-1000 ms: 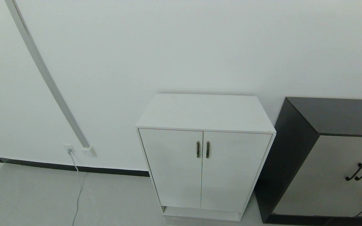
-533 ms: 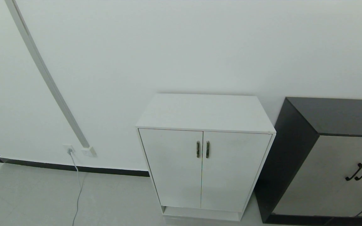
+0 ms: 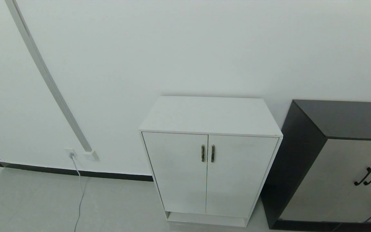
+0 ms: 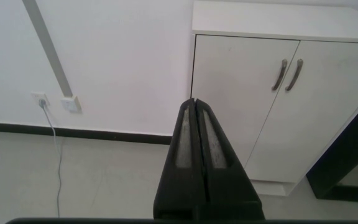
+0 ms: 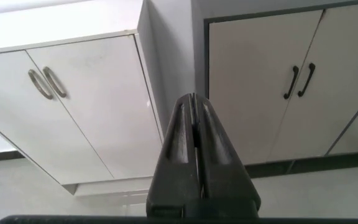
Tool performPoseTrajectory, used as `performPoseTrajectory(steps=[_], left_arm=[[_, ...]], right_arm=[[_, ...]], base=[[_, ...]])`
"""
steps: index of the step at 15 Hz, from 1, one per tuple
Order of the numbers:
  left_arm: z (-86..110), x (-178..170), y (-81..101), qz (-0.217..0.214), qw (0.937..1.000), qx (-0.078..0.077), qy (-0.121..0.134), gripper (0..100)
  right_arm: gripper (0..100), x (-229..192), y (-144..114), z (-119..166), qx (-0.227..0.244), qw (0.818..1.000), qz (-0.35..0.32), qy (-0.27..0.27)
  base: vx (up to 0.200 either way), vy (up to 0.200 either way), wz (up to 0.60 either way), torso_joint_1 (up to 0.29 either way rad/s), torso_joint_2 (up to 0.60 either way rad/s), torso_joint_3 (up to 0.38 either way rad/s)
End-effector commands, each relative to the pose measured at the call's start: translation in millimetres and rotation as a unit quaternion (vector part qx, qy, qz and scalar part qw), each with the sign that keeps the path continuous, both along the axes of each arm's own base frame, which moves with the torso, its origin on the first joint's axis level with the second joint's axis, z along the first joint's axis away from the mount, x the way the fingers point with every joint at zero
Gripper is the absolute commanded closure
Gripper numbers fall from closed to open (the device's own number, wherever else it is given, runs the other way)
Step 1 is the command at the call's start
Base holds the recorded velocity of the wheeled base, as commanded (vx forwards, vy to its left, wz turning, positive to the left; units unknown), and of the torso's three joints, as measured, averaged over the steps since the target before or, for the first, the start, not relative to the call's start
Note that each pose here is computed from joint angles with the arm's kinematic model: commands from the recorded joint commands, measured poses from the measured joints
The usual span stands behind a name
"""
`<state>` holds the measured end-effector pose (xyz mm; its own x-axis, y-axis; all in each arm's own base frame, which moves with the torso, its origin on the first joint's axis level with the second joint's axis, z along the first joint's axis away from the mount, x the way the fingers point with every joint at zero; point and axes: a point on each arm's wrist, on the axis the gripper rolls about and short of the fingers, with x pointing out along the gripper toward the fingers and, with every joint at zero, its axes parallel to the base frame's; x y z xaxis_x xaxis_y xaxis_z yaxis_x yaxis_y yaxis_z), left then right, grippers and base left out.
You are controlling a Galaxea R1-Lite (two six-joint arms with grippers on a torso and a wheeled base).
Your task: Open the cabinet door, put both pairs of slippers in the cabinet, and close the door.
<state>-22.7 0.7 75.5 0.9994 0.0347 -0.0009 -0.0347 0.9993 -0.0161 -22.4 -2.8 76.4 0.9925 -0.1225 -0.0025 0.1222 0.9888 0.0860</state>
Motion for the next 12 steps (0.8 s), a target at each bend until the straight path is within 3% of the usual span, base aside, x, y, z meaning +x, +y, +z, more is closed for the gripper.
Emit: performPoseTrajectory(steps=[1, 12], left_arm=[[0.0, 0.1, 0.0, 0.0, 1.0, 0.0, 0.0, 100], [0.0, 0.1, -0.1, -0.001, 1.0, 0.003, 0.0, 100]], right_arm=[[100, -0.5, 0.0, -0.2, 0.001, 1.0, 0.0, -0.004], [100, -0.5, 0.0, -0.4, -0.004, 1.0, 0.001, -0.002]], base=[[0.0, 0.0, 0.0, 0.0, 0.0, 0.0], [0.0, 0.0, 0.0, 0.0, 0.0, 0.0]])
